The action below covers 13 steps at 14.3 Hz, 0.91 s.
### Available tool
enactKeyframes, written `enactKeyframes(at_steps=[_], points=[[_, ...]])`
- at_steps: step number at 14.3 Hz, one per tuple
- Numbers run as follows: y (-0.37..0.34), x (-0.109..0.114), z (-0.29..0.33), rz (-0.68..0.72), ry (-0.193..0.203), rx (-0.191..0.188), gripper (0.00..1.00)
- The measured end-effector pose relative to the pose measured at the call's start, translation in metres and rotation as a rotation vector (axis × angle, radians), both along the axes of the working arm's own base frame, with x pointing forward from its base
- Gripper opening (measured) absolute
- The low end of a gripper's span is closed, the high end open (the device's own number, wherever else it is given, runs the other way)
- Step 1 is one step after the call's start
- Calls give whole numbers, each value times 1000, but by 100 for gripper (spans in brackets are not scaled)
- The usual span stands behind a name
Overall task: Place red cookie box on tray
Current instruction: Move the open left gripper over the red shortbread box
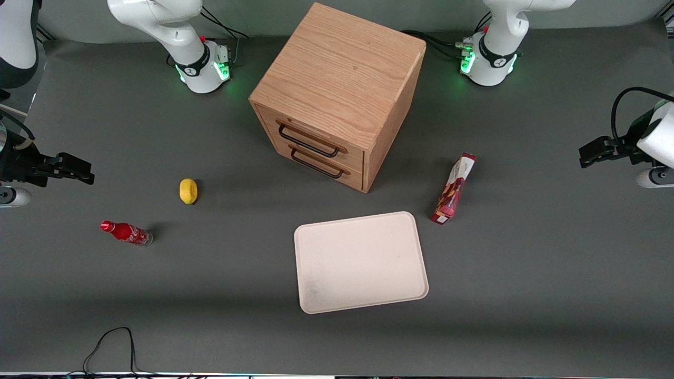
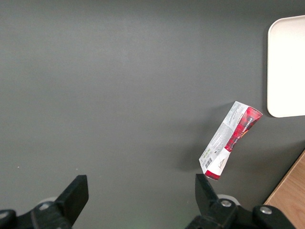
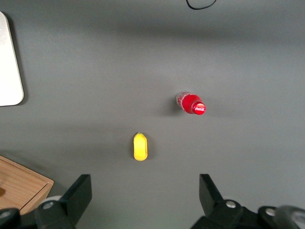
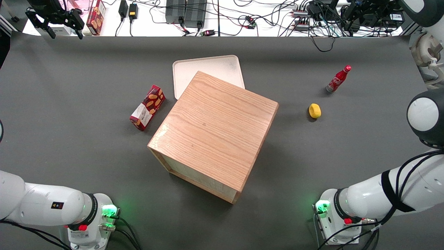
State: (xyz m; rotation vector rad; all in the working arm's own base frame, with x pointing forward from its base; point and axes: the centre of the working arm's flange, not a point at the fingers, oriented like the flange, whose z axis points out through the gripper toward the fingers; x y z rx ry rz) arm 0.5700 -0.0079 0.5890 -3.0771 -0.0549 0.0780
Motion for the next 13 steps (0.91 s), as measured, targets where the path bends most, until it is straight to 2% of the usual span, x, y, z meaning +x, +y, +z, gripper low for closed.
enactKeyframes(at_steps=[2, 6, 10, 13], points=[[-2, -2, 3, -2, 13, 0, 100], [-2, -4, 11, 20, 16, 1, 100], [0, -8, 12, 37, 41, 3, 100], [1, -9, 16, 39, 42, 3, 100]])
